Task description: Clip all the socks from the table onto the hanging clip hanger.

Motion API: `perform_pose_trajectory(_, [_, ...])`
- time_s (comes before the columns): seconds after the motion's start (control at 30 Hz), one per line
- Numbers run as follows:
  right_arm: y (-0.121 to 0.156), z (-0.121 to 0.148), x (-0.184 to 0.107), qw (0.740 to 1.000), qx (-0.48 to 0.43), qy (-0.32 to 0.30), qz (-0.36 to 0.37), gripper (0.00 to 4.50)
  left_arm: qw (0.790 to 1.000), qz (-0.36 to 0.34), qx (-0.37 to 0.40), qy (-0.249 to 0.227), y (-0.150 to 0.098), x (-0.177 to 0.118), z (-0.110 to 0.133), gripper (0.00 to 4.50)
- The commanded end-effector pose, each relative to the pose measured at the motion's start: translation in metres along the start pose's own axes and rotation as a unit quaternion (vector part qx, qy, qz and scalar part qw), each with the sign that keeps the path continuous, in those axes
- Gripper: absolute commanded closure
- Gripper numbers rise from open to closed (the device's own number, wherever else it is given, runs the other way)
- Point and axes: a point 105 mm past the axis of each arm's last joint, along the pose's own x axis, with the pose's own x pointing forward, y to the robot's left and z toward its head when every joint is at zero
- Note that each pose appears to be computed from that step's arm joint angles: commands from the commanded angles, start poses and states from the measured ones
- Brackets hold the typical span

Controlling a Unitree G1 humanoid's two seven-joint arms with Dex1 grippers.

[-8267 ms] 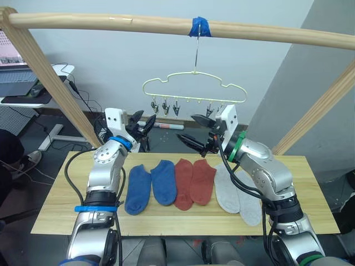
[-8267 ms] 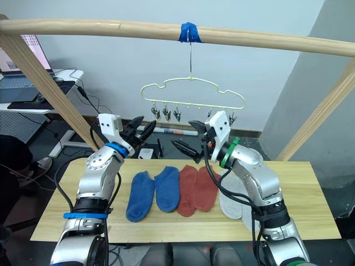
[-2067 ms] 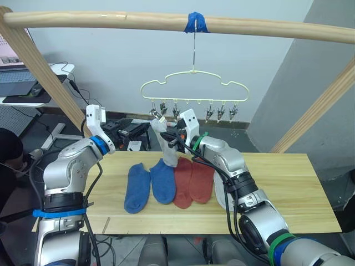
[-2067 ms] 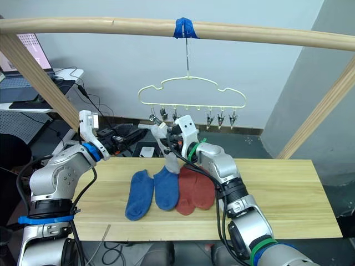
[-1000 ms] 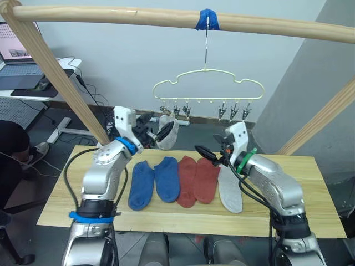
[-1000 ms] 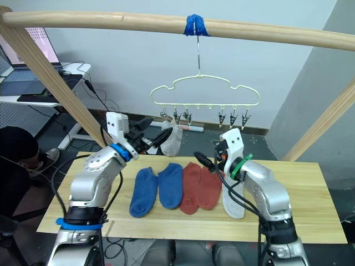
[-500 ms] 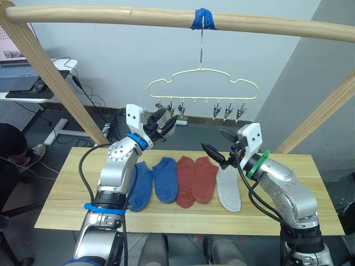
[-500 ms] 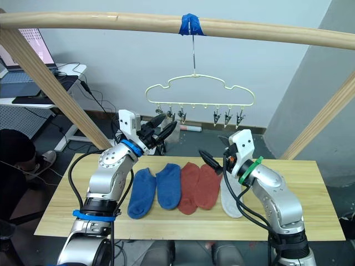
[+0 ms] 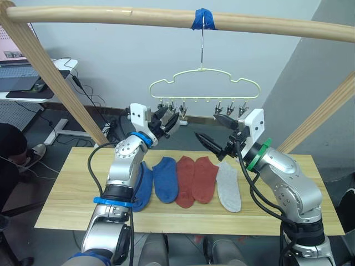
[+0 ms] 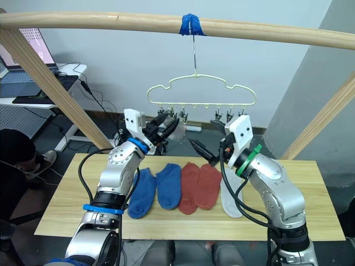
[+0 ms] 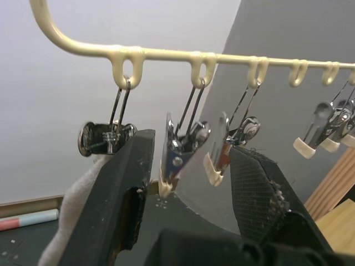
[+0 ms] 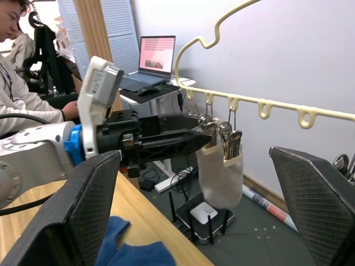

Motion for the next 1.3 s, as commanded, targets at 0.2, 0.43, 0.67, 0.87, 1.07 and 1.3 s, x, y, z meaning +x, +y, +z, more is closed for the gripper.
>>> perform_pose_trajectory(0.2, [0.01, 0.023, 0.002, 0.999, -0.019, -0.032, 0.014, 0.0, 0.999, 0.011, 0.015, -0.035, 0.004, 0.007, 0.014, 2.12])
perform_pose_trajectory(0.43, [0.011, 0.026, 0.002, 0.999, -0.018, -0.033, 0.015, 0.0, 0.998, 0.026, 0.023, -0.043, 0.007, 0.015, 0.017, 2.12])
perform_pose_trajectory(0.67, [0.015, 0.03, 0.003, 0.999, -0.021, -0.038, 0.023, 0.0, 0.998, 0.031, 0.028, -0.05, 0.007, 0.021, 0.019, 2.12])
perform_pose_trajectory(0.87, [0.016, 0.031, 0.003, 0.999, -0.022, -0.04, 0.026, 0.0, 0.997, 0.035, 0.032, -0.052, 0.01, 0.022, 0.019, 2.12])
perform_pose_trajectory(1.07, [0.016, 0.03, 0.003, 0.999, -0.02, -0.039, 0.025, 0.0, 0.997, 0.034, 0.033, -0.053, 0.011, 0.019, 0.018, 2.48])
perform_pose_trajectory(1.3, [0.016, 0.027, 0.004, 0.999, -0.015, -0.036, 0.025, 0.0, 0.998, 0.028, 0.03, -0.054, 0.011, 0.017, 0.019, 4.25])
